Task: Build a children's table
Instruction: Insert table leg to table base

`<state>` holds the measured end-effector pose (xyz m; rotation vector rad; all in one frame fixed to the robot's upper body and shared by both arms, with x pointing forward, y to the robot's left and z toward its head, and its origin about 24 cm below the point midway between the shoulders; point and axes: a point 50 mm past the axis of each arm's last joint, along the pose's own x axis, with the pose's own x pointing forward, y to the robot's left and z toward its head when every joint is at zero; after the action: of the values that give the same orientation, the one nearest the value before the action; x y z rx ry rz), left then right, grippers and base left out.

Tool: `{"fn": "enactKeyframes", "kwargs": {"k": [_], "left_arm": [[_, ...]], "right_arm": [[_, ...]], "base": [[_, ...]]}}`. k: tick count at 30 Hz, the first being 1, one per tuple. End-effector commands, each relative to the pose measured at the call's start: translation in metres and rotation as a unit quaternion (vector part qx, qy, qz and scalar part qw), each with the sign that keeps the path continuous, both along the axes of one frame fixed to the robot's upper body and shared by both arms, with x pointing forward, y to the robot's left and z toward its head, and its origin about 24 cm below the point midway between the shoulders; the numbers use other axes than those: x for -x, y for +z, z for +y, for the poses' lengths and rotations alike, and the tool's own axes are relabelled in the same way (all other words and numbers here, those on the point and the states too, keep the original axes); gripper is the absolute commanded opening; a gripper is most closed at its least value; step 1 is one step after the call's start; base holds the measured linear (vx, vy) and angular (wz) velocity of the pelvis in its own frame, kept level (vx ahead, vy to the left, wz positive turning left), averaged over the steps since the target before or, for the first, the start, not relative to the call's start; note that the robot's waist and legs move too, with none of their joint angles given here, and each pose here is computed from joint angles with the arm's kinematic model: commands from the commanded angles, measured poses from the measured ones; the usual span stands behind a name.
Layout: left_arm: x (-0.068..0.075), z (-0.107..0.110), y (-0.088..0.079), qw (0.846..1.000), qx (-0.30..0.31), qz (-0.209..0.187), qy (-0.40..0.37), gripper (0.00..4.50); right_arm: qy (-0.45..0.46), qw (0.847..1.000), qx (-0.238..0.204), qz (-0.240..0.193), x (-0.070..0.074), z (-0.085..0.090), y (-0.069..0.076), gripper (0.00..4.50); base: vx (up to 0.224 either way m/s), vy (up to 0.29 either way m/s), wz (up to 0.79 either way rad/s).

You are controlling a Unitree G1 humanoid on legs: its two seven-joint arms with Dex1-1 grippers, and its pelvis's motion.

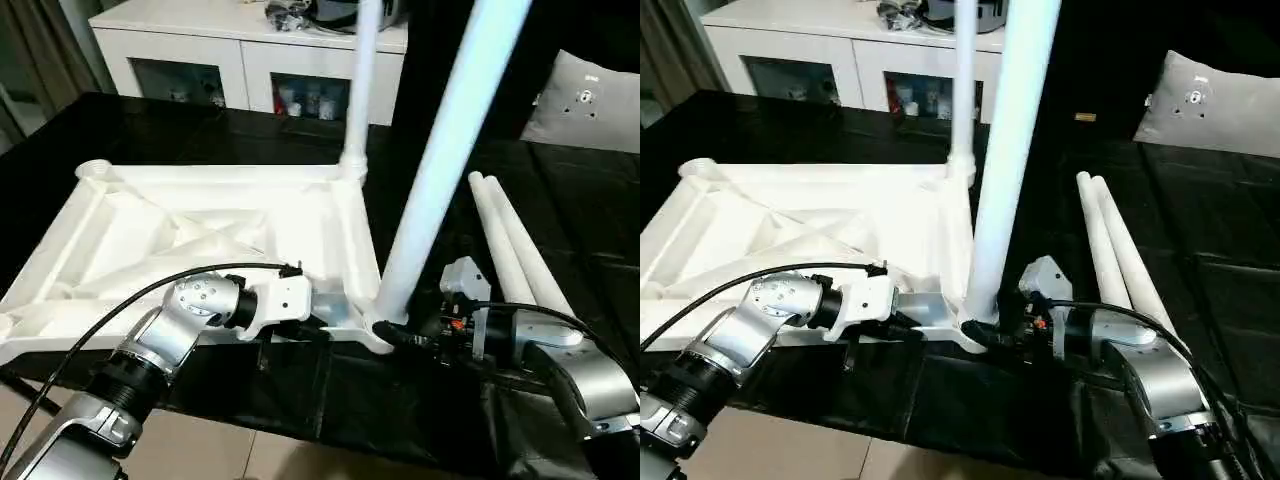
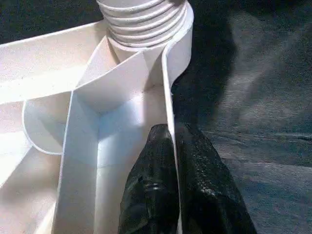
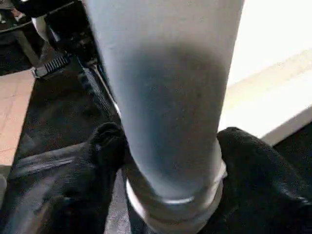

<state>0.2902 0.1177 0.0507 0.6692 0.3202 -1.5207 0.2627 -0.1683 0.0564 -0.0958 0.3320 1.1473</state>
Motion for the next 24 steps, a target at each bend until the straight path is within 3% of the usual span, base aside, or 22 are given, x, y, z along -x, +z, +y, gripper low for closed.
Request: {"fn": "enactKeyframes", "kwargs": {"k": [1,8,16,18,21,24], "left_arm": [[0.016,0.000,-0.023,0.997,-0.052,0.045,-0.038,0.00],[0.017,0.001,-0.025,0.997,-0.054,0.050,-0.039,0.00],[0.018,-0.004,-0.027,0.997,-0.025,0.068,0.007,0.00],[0.016,-0.009,-0.027,0.996,-0.004,0.073,0.051,0.00],[0.008,-0.022,-0.023,0.988,0.028,0.070,0.132,0.00],[0.003,-0.031,-0.019,0.981,0.051,0.070,0.171,0.00]], "right_arm": [[0.012,1.000,-0.002,0.012,0.001,0.002,-0.002,2.96],[0.021,1.000,-0.005,0.023,0.003,0.002,-0.005,2.55],[0.004,0.998,-0.020,0.055,0.012,0.009,-0.015,2.42],[-0.044,0.997,-0.012,0.057,0.009,0.017,-0.021,2.41],[-0.160,0.986,-0.003,0.050,-0.005,0.032,-0.027,2.41],[-0.214,0.975,0.000,0.054,-0.014,0.038,-0.029,2.41]], "base": [[0.000,0.000,0.00],[0.000,0.000,0.00],[0.000,0.000,0.00],[0.000,0.000,0.00],[0.000,0.000,0.00],[-0.036,0.005,-0.06]]}}
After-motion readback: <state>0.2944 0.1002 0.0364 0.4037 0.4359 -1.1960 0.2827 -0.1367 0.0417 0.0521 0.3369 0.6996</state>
